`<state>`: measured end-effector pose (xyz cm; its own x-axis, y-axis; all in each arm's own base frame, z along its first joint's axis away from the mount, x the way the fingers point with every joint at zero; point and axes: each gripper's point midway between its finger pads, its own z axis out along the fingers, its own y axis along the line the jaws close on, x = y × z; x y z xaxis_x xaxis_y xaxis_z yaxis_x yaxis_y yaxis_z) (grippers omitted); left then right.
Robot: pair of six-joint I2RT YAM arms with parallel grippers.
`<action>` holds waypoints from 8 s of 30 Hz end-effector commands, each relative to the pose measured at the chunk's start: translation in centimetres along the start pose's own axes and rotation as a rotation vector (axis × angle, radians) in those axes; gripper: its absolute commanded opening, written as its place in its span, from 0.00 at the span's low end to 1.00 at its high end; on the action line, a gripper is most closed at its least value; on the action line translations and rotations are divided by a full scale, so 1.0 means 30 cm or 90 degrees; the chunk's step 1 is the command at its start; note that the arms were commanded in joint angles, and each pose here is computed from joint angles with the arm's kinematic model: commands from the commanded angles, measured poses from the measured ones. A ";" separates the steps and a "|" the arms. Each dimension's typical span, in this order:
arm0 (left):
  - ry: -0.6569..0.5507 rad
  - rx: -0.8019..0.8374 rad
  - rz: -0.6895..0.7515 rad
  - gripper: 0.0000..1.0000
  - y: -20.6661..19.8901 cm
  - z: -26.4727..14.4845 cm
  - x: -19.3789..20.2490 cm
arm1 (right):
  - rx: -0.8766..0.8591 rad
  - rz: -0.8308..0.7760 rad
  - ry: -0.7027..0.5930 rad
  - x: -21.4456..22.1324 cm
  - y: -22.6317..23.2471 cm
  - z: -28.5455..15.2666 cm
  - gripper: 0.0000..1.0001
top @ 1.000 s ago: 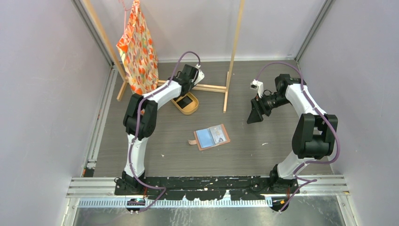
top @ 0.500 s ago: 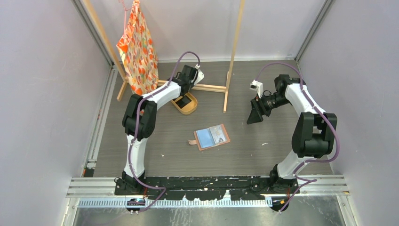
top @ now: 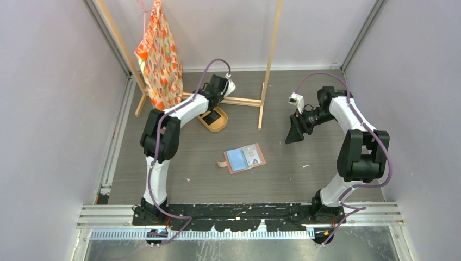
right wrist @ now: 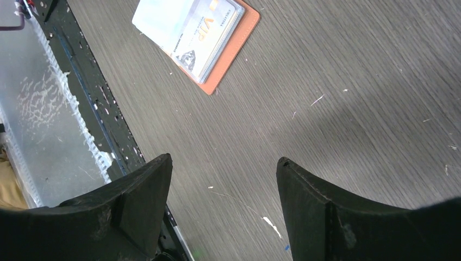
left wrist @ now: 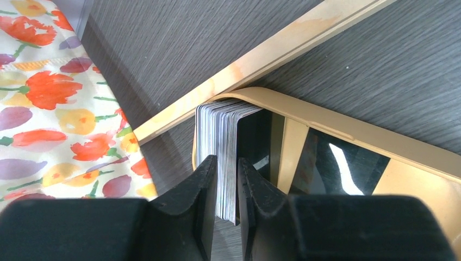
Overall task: Put the credit cards into the card holder
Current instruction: Pick up the credit card from the storage box.
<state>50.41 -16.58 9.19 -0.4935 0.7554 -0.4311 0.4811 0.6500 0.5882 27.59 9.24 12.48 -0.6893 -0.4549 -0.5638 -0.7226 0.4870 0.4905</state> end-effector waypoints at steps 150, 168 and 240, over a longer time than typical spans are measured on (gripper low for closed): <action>0.054 -0.024 0.027 0.68 0.062 0.048 0.047 | -0.029 -0.029 -0.015 -0.037 0.029 -0.018 0.74; 0.002 -0.090 -0.017 0.45 0.155 -0.037 0.000 | -0.031 -0.028 -0.013 -0.035 0.030 -0.018 0.73; -0.255 0.181 -0.164 0.00 -0.070 -0.584 -0.239 | -0.049 -0.068 -0.064 -0.088 0.146 -0.051 0.70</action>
<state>44.55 -22.14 20.12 -0.3292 0.6584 -0.6768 0.5211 0.7244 0.4512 26.14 10.24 13.94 -0.6708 -0.4602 -0.5816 -0.7415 0.4027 0.5366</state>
